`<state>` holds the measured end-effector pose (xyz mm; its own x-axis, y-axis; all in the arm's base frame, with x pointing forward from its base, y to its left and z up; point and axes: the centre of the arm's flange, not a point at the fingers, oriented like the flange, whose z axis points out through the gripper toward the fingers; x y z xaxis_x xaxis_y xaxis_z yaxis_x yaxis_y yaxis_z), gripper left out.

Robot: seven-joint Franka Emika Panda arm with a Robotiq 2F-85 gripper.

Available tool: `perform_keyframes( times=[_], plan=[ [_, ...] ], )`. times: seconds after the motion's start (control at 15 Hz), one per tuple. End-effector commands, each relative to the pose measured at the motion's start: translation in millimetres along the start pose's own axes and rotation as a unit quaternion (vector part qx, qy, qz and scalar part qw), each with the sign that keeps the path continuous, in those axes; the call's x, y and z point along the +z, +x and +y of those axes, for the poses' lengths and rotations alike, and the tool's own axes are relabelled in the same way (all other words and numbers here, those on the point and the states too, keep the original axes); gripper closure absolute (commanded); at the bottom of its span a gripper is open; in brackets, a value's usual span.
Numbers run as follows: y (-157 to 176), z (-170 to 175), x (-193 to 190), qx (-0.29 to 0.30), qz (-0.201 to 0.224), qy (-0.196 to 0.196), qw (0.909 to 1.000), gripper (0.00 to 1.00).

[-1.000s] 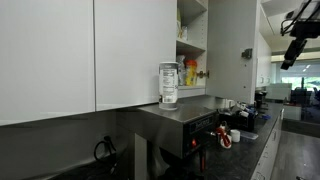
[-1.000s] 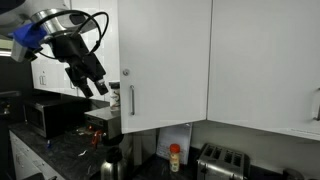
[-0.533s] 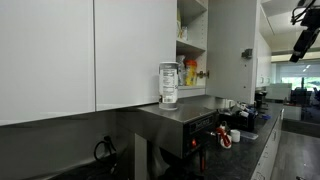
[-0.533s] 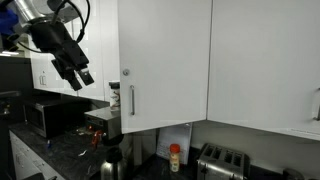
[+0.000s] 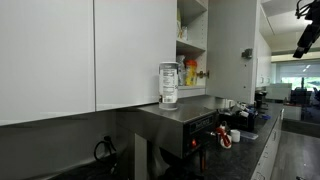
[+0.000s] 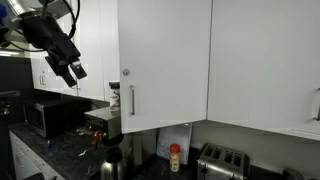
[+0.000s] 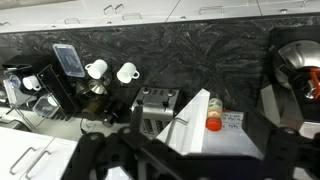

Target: Open the cupboard door, place the sugar in the cupboard, then close the cupboard door

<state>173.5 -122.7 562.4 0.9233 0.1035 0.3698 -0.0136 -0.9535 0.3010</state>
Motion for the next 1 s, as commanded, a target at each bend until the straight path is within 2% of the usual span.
perform_keyframes(
  times=[0.0, 0.47, 0.93],
  plan=[
    [-5.5, -18.0, 2.1, -0.008, -0.012, -0.012, 0.9998, 0.0],
    [12.6, -45.5, -6.9, -0.039, -0.016, -0.016, 0.999, 0.0],
    [38.6, -81.2, -10.2, -0.023, -0.029, -0.038, 0.9986, 0.0]
  ],
)
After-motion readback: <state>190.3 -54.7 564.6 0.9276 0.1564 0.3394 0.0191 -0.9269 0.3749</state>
